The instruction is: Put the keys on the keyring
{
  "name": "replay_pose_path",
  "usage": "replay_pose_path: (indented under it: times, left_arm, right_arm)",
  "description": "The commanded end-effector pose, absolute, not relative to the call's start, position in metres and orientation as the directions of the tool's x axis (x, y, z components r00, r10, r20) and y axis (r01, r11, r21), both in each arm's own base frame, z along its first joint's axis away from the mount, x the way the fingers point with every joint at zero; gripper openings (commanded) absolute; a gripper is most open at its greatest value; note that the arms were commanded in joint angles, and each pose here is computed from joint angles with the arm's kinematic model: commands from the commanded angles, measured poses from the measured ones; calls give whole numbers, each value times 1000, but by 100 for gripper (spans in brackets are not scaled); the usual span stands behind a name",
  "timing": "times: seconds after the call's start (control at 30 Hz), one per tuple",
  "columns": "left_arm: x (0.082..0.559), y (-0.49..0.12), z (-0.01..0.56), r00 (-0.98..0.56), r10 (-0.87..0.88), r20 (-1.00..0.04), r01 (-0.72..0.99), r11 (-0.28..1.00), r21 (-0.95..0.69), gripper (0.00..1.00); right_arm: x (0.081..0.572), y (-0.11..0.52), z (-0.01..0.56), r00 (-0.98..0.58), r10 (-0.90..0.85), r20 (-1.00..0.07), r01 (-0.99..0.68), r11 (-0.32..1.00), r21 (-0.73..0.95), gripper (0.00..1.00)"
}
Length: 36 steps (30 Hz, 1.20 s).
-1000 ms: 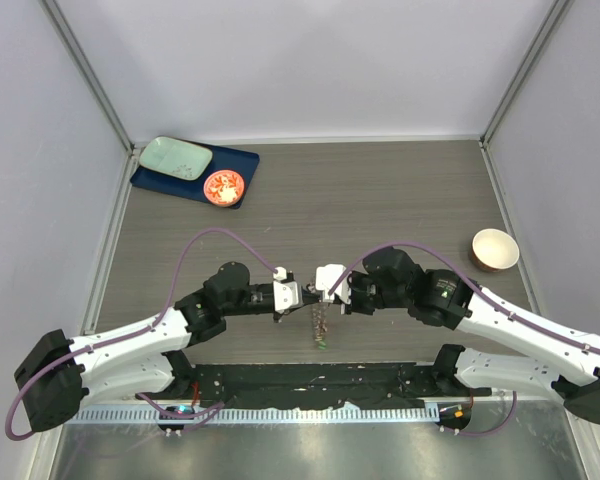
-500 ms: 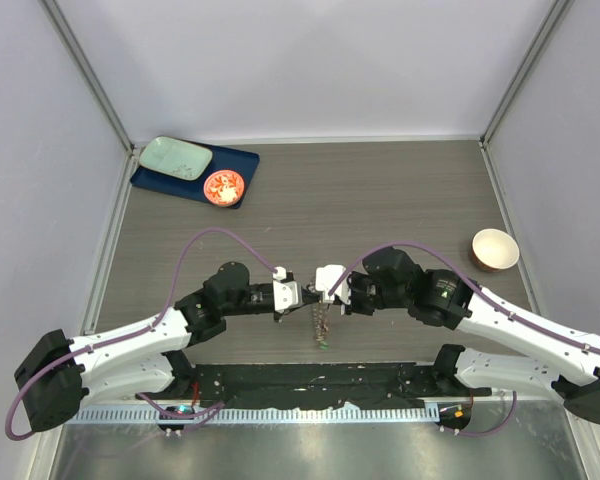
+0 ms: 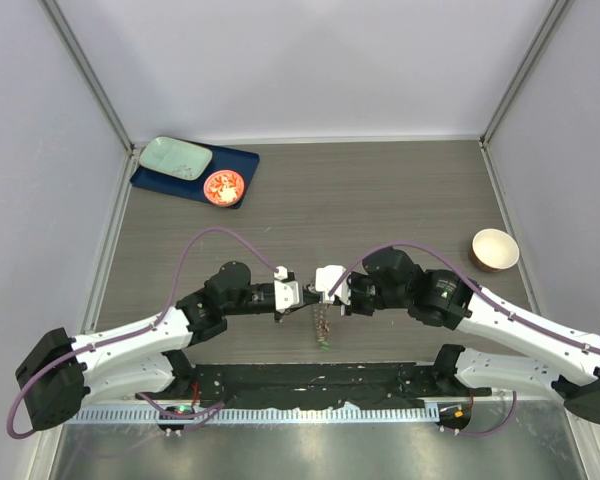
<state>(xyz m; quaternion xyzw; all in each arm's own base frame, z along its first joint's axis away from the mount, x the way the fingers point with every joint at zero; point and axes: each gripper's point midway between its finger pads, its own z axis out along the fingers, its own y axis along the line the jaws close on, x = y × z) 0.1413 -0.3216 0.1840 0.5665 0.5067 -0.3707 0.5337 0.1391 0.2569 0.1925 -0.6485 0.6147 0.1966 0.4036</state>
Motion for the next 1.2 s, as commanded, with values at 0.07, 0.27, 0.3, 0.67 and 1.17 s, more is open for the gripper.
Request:
replay_pose_path:
  times: [0.07,0.27,0.3,0.67,1.17]
  left_arm:
    - [143,-333,231,295,53,-954,950,92,299,0]
    - [142,-333,232,293,48,-955,951,88,296,0]
    - [142,-333,232,293,48,-955,951,88,296,0]
    - [141,-332,232,291,47,-956,952,81,294,0]
    - [135,-335,233,288,39,-957,956,43,289,0]
  right_arm:
    - [138,265,204,203,-599,-774,-952,65,-300,1]
    - [138,265,203,204,-599,-774,-952,62,-299,1]
    - [138,265,203,204,-600,-774,-952,63,-300,1]
    - [138,265,203,204,-601,-773,-951,64,-301,1]
    - [138,266,200,203,-611,-765,-952,61,-302,1]
